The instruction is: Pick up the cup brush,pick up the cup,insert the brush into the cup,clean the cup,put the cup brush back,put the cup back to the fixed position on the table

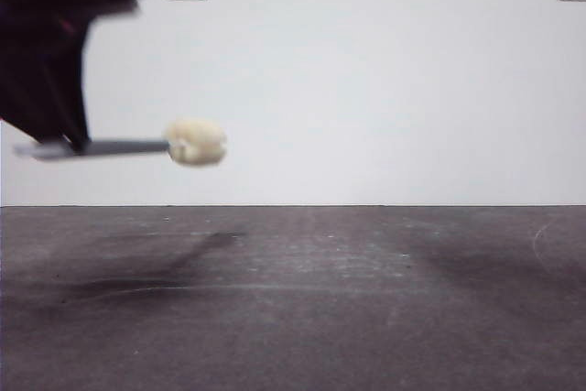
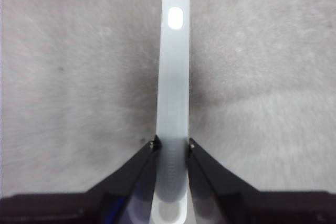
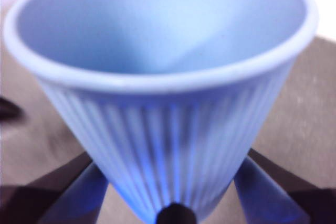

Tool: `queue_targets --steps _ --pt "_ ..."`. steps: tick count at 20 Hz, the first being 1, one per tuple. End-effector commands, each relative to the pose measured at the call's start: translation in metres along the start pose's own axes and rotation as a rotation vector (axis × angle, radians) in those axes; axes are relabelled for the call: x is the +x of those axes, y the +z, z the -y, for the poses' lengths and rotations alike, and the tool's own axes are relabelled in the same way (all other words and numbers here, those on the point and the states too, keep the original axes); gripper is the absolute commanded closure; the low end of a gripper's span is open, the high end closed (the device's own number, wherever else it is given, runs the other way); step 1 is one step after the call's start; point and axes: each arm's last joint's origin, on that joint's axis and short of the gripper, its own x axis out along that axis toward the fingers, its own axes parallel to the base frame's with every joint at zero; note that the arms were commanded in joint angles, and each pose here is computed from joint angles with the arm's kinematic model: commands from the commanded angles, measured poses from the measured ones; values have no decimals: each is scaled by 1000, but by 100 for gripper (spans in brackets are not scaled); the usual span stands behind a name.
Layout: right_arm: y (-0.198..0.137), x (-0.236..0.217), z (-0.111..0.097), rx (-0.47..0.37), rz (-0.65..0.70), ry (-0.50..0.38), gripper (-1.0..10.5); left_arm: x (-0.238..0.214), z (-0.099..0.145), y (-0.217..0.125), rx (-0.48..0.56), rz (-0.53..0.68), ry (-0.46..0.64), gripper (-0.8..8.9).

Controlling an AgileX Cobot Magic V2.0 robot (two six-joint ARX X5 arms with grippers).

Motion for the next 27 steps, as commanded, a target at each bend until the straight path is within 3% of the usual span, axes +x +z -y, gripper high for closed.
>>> queue_targets --steps 1,7,13,24,26,27 --pt "4 -17 5 45 67 24 963 26 11 1 -30 -7 4 822" --pt "-5 -48 16 44 67 30 963 85 28 -13 -59 -96 66 822" --pt "-10 -54 19 53 38 30 963 95 25 -10 -79 -60 102 822" --pt "-11 -52 18 56 25 29 963 124 22 -25 -10 -183 118 822" --pt "-11 -52 18 55 22 28 963 124 22 -25 -10 -191 113 769" --pt "-11 -52 18 55 22 28 963 124 22 -25 -11 -204 103 666"
